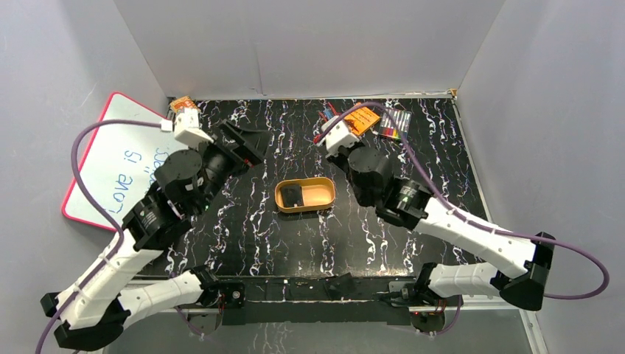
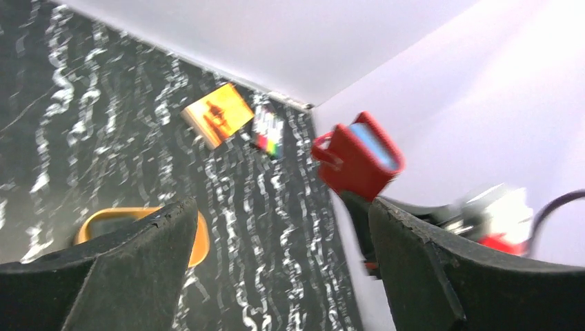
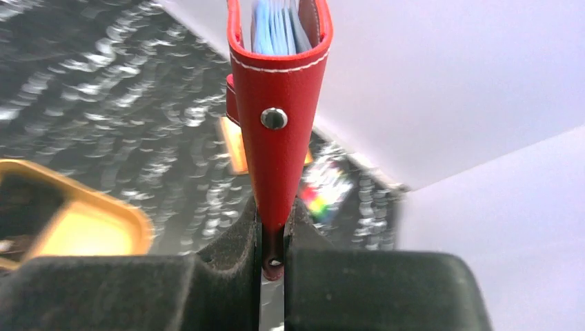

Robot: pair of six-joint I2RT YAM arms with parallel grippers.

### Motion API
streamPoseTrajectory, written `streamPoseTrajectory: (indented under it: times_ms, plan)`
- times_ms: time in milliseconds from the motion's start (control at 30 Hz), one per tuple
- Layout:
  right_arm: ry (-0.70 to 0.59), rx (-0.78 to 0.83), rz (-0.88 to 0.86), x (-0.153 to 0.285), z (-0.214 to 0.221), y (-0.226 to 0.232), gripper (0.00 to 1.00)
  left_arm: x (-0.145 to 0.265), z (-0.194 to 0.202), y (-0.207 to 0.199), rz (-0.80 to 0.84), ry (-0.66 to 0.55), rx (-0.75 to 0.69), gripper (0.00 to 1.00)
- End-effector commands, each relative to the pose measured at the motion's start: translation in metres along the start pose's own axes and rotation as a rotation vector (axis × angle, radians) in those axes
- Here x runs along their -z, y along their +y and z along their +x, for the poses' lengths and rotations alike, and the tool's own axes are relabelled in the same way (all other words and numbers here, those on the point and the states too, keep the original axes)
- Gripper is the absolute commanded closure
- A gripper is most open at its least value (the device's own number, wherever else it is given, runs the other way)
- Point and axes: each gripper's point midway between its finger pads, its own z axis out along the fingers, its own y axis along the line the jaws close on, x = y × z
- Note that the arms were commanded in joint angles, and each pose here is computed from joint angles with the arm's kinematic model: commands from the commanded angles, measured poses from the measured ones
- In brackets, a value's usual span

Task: Put the credit cards into the card holder
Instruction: Close the card holder at the center of the board.

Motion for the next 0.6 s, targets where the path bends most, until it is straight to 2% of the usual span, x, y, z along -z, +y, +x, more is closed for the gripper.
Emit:
streamPoseTrajectory:
  times_ms: [0,133,267,567]
  plan:
    - [-0.202,0.319,0.424,0.022,-0.058,-0.082,1.00,-0.012,-0.021,-0.056,0.165,-0.033,-0.006,0.09]
    - [-0.378,0.499,0.533,0.043,-0.075,-0.080,1.00,-0.019,-0.016,-0.081,0.273,-0.023,0.007,0.09]
    - [-0.471,0.674,0.604,0.060,-0.083,-0.070,1.00,-0.025,-0.007,-0.092,0.310,0.008,0.013,0.09]
    - [-0.520,0.708,0.586,0.070,-0.093,-0.052,1.00,-0.021,0.017,-0.100,0.435,0.053,0.095,0.08]
